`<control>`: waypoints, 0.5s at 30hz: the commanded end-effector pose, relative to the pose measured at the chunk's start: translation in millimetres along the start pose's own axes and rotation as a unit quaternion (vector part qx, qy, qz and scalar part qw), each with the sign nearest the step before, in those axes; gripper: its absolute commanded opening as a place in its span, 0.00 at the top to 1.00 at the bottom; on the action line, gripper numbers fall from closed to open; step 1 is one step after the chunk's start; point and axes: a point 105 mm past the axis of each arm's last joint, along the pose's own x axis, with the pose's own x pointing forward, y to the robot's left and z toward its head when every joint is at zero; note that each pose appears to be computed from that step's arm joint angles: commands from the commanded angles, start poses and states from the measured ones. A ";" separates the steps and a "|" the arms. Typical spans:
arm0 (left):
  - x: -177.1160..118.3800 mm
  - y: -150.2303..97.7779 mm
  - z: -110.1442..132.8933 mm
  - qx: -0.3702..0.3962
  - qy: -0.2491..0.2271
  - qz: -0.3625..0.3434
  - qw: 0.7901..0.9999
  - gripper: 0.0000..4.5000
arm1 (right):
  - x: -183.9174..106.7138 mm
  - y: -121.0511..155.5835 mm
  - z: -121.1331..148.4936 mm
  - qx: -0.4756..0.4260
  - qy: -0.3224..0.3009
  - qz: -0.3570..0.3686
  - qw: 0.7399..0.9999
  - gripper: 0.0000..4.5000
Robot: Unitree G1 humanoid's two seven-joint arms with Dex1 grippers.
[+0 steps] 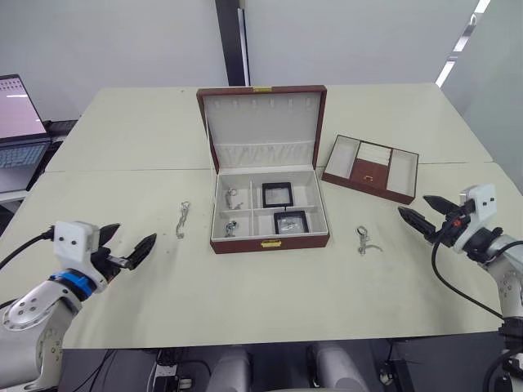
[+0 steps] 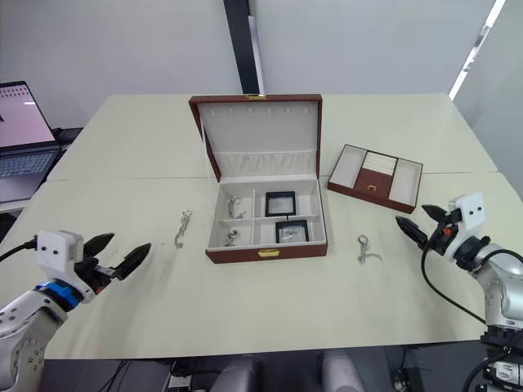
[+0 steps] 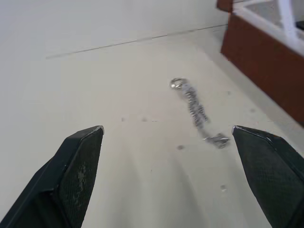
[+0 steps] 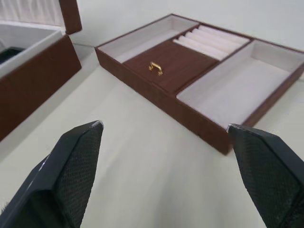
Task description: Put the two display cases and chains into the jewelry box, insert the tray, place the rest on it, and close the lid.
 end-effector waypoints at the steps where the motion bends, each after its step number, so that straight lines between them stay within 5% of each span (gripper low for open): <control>1: -13.3 22.4 4.5 0.022 -0.010 0.038 0.999 0.00 | -14.9 -11.9 2.6 -0.012 -0.023 -0.029 0.999 0.01; 15: -30.7 45.9 -12.9 0.023 0.008 0.072 0.997 0.00 | -27.6 -29.6 -9.4 -0.031 -0.003 -0.054 0.998 0.01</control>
